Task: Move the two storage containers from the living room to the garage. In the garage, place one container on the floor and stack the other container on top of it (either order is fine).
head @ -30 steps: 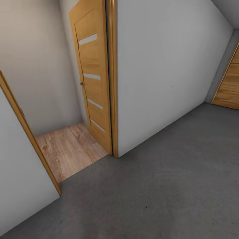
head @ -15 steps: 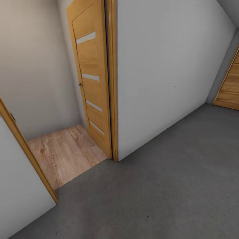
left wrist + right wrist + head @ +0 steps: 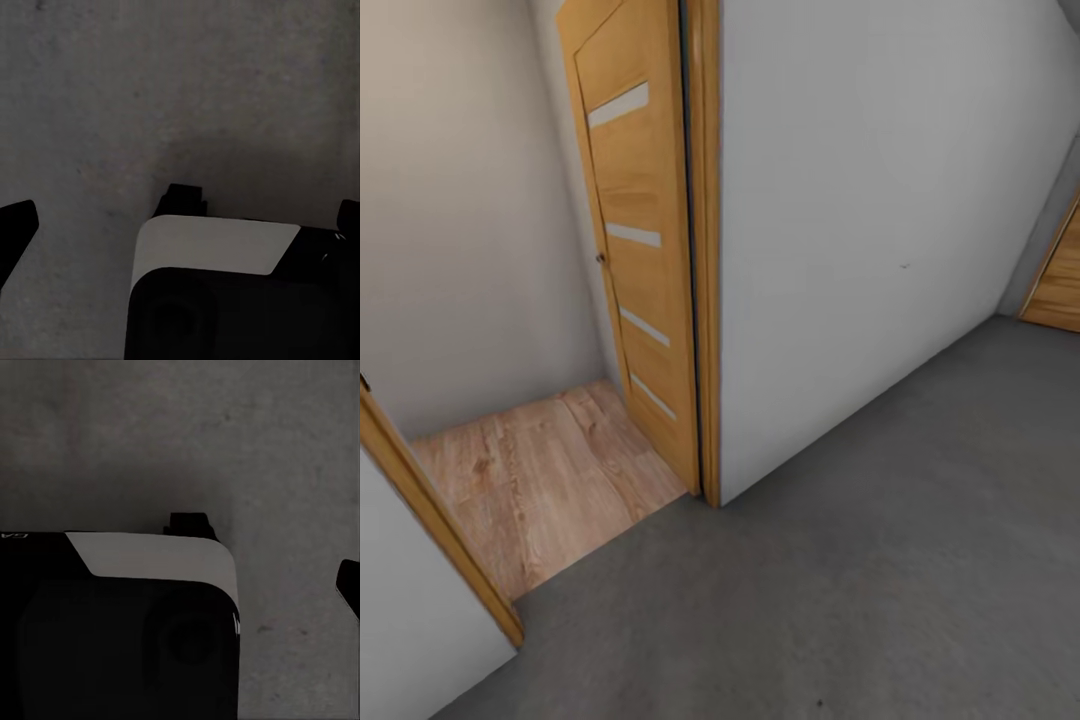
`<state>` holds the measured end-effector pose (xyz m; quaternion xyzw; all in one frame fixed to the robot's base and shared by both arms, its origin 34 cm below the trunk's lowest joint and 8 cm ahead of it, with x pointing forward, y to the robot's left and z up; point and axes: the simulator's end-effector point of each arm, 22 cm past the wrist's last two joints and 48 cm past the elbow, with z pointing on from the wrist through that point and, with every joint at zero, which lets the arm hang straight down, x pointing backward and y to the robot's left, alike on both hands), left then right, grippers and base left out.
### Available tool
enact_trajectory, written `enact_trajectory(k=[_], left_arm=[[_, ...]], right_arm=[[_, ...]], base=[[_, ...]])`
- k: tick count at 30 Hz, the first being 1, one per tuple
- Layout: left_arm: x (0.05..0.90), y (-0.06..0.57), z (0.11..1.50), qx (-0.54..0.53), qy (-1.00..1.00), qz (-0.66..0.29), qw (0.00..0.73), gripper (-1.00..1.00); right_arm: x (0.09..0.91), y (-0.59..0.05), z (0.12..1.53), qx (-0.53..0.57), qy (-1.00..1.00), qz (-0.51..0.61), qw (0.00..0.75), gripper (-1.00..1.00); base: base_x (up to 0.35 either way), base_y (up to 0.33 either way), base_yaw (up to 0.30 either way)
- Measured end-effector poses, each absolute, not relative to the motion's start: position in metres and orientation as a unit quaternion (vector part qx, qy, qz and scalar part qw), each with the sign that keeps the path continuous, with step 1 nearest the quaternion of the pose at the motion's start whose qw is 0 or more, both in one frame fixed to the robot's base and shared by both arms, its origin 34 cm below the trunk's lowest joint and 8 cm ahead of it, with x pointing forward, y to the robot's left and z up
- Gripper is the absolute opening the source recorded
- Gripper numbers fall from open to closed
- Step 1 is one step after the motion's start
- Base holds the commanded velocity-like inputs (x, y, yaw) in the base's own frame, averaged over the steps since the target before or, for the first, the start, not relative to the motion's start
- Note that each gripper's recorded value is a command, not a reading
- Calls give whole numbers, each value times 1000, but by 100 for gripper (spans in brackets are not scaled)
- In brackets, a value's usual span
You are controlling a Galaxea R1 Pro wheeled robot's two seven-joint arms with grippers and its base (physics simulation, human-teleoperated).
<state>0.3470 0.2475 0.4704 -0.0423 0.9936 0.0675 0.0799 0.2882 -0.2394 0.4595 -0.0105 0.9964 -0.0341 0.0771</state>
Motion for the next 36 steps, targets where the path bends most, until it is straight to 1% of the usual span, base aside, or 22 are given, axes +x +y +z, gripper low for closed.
enact_trajectory(k=[9,16,26,36], left_arm=[[347,247,470,-42,994,67,80,100],[347,247,470,-42,994,68,79,100],[347,247,470,-42,994,68,80,100],[347,248,470,-42,994,68,80,100]], right_arm=[[288,-239,459,-10,996,-34,77,100],[288,-239,459,-10,996,-34,77,100],[288,-239,459,-10,996,-34,77,100],[288,-239,459,-11,996,-34,77,100]], base=[[322,0,16],[322,0,179],[322,0,25],[322,0,243]])
